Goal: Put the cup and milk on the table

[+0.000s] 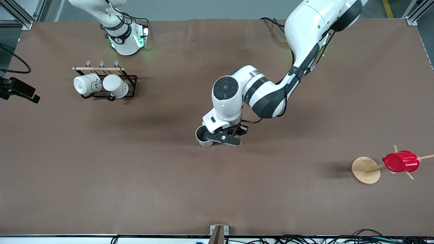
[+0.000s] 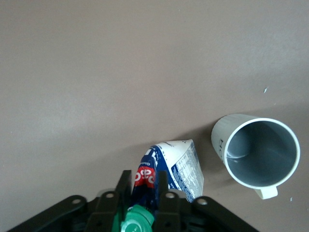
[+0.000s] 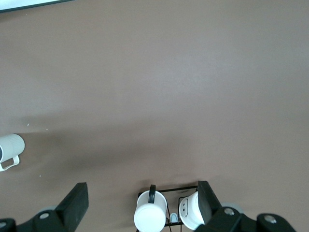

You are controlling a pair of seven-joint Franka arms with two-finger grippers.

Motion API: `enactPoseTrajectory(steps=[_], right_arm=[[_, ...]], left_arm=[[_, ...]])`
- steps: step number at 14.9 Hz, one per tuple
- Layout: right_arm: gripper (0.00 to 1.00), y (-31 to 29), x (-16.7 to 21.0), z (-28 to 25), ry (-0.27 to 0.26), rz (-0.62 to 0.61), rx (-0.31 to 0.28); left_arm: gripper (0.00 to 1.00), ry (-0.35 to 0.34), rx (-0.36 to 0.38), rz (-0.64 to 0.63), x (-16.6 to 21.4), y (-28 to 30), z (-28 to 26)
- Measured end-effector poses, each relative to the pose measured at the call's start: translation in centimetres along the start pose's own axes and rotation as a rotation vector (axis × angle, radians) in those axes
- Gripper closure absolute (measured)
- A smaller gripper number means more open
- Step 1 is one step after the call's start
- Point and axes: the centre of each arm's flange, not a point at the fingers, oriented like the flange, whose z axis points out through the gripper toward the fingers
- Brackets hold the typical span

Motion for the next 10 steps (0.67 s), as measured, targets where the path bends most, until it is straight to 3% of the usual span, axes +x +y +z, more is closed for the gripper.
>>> enactPoseTrajectory(steps=[6, 7, 10], right_arm=[[0.0, 0.4, -0.2, 0.2, -0.007, 0.005, 0.01], [0.0, 0.7, -0.2, 0.3, -0.009, 0.009, 0.009], [0.0, 0.9, -0.5, 0.6, -0.015, 0.014, 0.008]], left_arm=[[0.07, 0.059, -0.002, -0.034, 0.9, -2.1, -5.5], [0.0, 0.046, 0.01, -0.047, 0.5, -2.9, -7.3], [0.0, -0.004, -0.017, -0.102, -0.5, -5.5, -12.2]])
